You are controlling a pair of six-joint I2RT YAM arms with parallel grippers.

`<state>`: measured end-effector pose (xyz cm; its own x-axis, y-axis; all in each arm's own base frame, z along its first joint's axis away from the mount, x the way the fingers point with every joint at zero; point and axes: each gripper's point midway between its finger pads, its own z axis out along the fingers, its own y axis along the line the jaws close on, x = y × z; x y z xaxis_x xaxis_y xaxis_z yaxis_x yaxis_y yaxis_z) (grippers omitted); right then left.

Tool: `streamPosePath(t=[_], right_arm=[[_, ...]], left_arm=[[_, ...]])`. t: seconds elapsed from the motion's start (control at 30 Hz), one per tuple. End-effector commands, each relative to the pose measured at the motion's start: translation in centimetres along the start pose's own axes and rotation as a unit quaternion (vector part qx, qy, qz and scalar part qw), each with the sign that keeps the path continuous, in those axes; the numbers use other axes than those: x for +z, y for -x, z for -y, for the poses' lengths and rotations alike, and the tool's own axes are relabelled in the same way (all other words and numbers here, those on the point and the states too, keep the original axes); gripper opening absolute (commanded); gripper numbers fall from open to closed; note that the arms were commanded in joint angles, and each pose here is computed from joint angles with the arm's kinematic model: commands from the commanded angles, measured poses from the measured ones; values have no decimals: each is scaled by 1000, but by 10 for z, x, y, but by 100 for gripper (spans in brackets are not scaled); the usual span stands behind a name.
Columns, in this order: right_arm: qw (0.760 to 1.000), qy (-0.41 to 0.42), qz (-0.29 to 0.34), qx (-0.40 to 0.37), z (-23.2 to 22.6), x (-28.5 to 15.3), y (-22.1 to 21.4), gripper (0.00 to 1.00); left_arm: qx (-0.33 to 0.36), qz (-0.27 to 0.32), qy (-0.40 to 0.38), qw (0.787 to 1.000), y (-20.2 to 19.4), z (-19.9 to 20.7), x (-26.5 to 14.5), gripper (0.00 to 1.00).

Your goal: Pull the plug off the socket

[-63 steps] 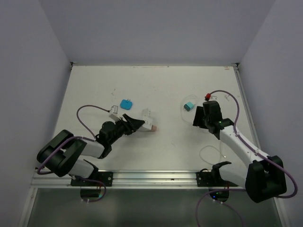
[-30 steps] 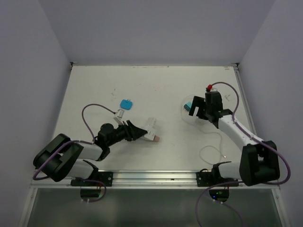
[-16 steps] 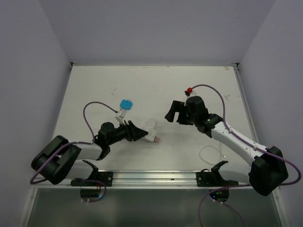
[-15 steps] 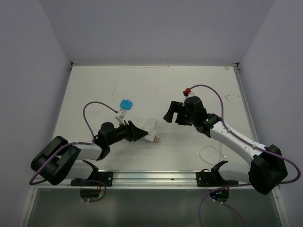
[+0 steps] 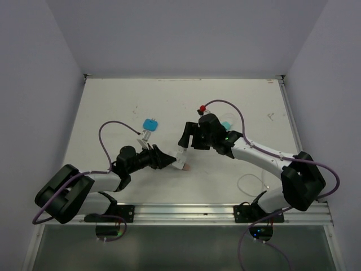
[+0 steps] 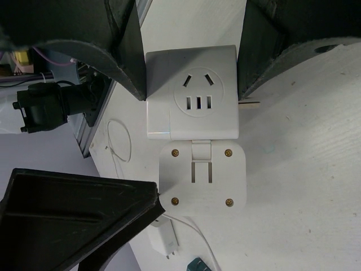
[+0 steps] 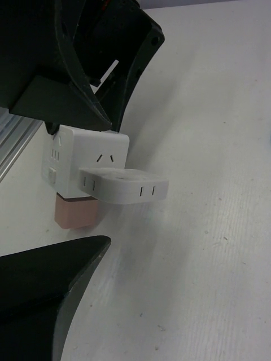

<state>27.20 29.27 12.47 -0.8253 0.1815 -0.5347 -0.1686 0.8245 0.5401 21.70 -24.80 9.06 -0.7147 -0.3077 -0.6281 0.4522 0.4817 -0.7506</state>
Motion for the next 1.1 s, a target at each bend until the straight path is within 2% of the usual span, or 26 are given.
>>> streamPosePath(t=[0.0,0.17,0.27,0.37,0.4,0.47,0.5,0.53,0.6,0.7,0.73,0.77,0.8,1.07], right_arm=[[1000,26,11,8,-21,6,11,76],[1000,28,-5,8,-23,17,2,70],[999,30,-9,12,-23,24,-1,61],[999,35,-14,12,-27,26,-2,48],[999,34,-14,12,-27,27,-2,36],[999,33,-10,8,-27,26,-1,25],[999,32,-9,6,-27,25,0,16],[1000,29,-3,3,-26,24,3,12],[1000,22,0,-6,-24,21,5,1],[1000,12,3,-23,-21,17,7,0],[1000,10,1,-26,-21,16,7,0],[999,9,2,-31,-21,15,8,0],[999,9,2,-33,-21,14,8,0],[999,11,-1,-50,-26,10,7,0]], left_arm=[[22,-3,0,1000,0,-2,0,0],[22,-1,-4,1000,-3,-2,-1,0],[20,2,-8,1000,-3,-2,-1,0],[17,1,-14,1000,-5,-1,-1,0],[17,2,-21,1000,-5,2,0,0],[12,-3,-19,1000,-8,-1,-1,0],[13,-2,-23,1000,-8,1,-1,0],[12,-4,-21,1000,-9,0,-1,1],[13,-4,-20,1000,-9,-2,-1,8],[14,-8,-22,1000,-10,-1,0,25],[15,-7,-23,1000,-10,0,0,37],[15,-7,-23,1000,-10,-1,0,42],[16,-10,-22,1000,-11,-1,0,52],[23,-16,-21,999,-8,0,4,82]])
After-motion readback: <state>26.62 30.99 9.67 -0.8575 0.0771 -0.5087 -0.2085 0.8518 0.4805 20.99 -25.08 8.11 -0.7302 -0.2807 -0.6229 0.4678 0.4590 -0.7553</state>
